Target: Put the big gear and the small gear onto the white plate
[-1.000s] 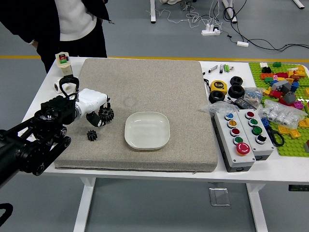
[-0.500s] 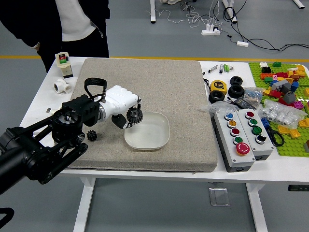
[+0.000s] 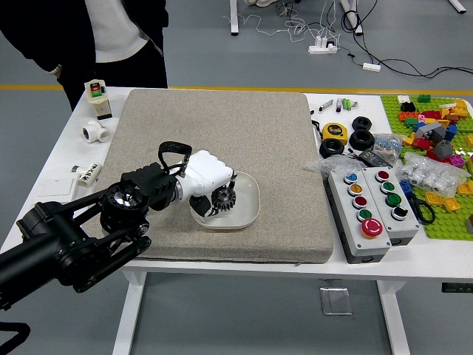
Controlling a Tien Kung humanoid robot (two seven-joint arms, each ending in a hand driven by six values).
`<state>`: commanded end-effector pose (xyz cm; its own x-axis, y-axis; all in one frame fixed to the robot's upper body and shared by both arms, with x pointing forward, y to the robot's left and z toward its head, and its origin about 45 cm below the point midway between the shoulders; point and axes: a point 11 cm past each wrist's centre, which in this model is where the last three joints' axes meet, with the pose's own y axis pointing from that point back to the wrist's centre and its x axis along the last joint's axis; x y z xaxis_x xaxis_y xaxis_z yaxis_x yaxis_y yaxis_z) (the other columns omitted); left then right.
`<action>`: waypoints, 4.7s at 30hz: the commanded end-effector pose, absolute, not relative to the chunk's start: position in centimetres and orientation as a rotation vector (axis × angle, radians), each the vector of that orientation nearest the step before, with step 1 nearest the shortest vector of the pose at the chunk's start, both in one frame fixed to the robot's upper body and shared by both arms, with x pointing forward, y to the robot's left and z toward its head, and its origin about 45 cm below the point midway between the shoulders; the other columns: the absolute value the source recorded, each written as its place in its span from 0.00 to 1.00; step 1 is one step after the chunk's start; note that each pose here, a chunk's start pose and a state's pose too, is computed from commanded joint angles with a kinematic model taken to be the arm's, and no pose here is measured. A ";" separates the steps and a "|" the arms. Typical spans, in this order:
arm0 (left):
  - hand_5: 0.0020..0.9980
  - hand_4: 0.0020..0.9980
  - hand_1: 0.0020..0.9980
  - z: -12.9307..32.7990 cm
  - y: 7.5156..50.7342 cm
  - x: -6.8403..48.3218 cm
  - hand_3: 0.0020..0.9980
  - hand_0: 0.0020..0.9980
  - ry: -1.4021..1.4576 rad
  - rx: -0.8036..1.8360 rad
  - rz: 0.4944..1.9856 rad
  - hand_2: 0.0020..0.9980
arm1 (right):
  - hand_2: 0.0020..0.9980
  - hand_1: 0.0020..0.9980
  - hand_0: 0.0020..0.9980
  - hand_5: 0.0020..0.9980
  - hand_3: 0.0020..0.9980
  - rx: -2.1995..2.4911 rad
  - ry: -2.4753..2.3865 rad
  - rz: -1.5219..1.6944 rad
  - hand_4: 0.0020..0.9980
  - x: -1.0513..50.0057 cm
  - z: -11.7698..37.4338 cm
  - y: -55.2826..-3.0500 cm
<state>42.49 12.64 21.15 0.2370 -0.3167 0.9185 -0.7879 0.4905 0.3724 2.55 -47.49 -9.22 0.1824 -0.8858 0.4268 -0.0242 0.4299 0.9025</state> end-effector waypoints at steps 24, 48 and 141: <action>0.45 1.00 0.65 25.5 17.3 44.9 0.78 0.39 -1.296 1.118 0.533 0.74 | 0.79 0.73 0.68 0.75 0.69 0.946 -1.253 -0.752 0.85 2.9 -9.1 -47.6; 0.34 1.00 0.61 23.1 26.4 42.6 0.70 0.37 -1.118 1.283 0.508 0.68 | 0.79 0.72 0.68 0.75 0.68 0.943 -1.245 -0.754 0.85 2.4 -9.3 -47.2; 0.31 1.00 0.66 23.8 13.4 44.8 0.73 0.40 -1.254 1.034 0.582 0.75 | 0.79 0.72 0.68 0.74 0.67 0.950 -1.244 -0.733 0.84 3.0 -9.1 -47.7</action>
<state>44.77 13.44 23.85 0.2589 -0.1694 0.9509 -0.8358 0.4542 0.3085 3.05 -47.71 -9.08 0.1930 -0.8765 0.4409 -0.0388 0.4422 0.8961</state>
